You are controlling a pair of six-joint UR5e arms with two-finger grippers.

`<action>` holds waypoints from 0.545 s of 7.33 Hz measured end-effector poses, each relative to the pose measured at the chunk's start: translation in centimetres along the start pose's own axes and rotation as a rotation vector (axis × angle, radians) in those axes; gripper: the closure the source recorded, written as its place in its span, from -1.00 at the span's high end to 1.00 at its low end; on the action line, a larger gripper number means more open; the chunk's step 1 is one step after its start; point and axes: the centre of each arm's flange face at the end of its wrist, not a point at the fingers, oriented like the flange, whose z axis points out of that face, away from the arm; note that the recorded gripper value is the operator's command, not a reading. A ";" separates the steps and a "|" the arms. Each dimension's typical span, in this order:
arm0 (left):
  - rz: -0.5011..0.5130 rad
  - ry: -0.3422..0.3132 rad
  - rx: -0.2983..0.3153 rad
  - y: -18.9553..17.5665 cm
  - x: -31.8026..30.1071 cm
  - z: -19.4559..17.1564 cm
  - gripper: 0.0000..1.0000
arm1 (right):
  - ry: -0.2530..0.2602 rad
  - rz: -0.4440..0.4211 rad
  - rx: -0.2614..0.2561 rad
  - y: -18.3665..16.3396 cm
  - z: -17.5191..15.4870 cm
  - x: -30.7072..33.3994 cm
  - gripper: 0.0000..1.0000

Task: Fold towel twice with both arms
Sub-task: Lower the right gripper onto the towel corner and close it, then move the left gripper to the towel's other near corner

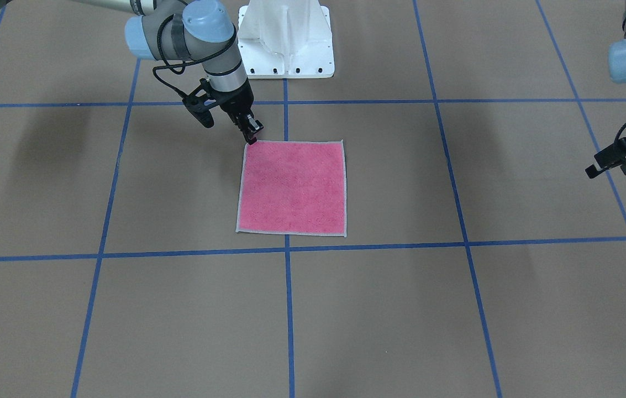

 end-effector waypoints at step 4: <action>-0.058 0.014 0.011 0.0 6.2 0.5 0.99 | -0.007 0.001 -0.004 -0.8 -1.0 0.5 -1.00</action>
